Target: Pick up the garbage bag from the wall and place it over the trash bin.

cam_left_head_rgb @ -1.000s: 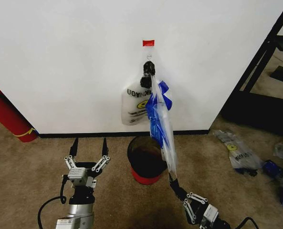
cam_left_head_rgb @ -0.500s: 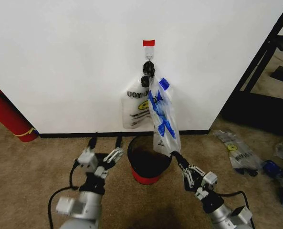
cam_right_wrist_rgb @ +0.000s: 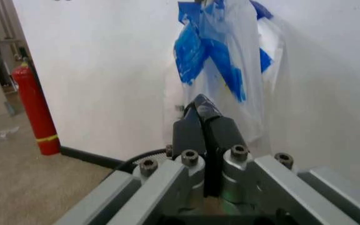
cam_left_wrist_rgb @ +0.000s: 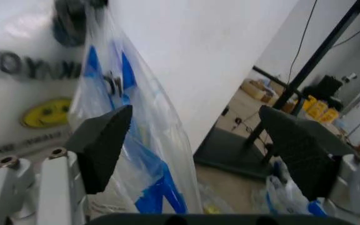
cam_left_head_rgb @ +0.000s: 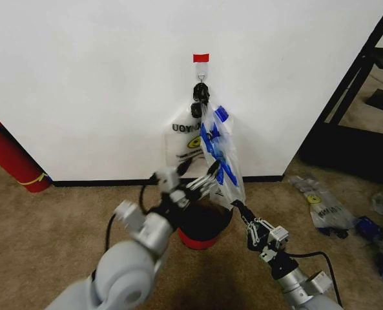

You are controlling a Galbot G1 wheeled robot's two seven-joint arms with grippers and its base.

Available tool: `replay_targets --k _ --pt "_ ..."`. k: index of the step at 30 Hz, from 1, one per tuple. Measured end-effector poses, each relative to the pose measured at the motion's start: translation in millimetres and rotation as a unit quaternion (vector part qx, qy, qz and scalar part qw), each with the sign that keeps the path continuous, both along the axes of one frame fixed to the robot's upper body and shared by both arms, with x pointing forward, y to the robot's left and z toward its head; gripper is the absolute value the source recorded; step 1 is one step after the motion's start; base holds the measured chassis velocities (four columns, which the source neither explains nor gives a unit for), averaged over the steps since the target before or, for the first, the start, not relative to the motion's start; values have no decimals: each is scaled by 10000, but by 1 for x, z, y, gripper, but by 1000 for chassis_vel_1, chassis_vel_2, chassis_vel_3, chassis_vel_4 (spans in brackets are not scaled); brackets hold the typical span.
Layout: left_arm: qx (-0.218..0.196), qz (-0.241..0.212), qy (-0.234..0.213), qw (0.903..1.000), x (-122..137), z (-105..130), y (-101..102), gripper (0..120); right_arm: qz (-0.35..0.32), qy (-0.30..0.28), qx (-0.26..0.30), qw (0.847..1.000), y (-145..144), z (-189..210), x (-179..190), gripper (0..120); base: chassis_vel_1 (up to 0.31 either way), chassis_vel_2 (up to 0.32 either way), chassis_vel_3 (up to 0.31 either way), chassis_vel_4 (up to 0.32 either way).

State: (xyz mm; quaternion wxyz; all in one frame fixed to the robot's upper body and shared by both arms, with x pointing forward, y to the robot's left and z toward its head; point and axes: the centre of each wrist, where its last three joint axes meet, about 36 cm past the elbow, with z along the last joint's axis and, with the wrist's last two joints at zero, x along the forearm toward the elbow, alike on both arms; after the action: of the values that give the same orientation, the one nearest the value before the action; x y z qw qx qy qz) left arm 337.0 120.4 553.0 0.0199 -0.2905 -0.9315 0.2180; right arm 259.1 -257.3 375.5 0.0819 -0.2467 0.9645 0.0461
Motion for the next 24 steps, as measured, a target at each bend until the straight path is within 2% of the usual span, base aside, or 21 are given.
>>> replay_targets --k 3,5,6,7,11,17,18,24 --pt "-134 -187 536 9983 10 5 -10 76 -36 0 -10 10000 -3 -1 -1 0 0 0 0 0" --pt "-124 -231 728 9970 17 5 -15 72 -46 -4 5 10000 -4 -1 -2 0 0 0 0 0" --pt "158 -155 812 9965 30 -5 -23 71 -54 -11 57 10000 -4 0 -2 0 0 0 0 0" --pt "255 -121 841 9961 33 -8 -24 70 -54 -16 80 10000 -4 0 -2 0 0 0 0 0" --pt "398 -14 936 9948 39 -14 -26 65 -54 -17 119 9999 -4 2 -2 0 0 0 0 0" --pt "439 273 1025 9934 54 -18 -28 40 -36 -21 174 9998 -5 3 -2 0 0 0 0 0" --pt "439 273 1025 9934 54 -18 -28 40 -36 -21 174 9998 -5 3 -2 0 0 0 0 0" --pt "383 375 1041 9931 55 -18 -23 15 -39 -5 195 9998 -6 1 0 0 0 0 0 0"
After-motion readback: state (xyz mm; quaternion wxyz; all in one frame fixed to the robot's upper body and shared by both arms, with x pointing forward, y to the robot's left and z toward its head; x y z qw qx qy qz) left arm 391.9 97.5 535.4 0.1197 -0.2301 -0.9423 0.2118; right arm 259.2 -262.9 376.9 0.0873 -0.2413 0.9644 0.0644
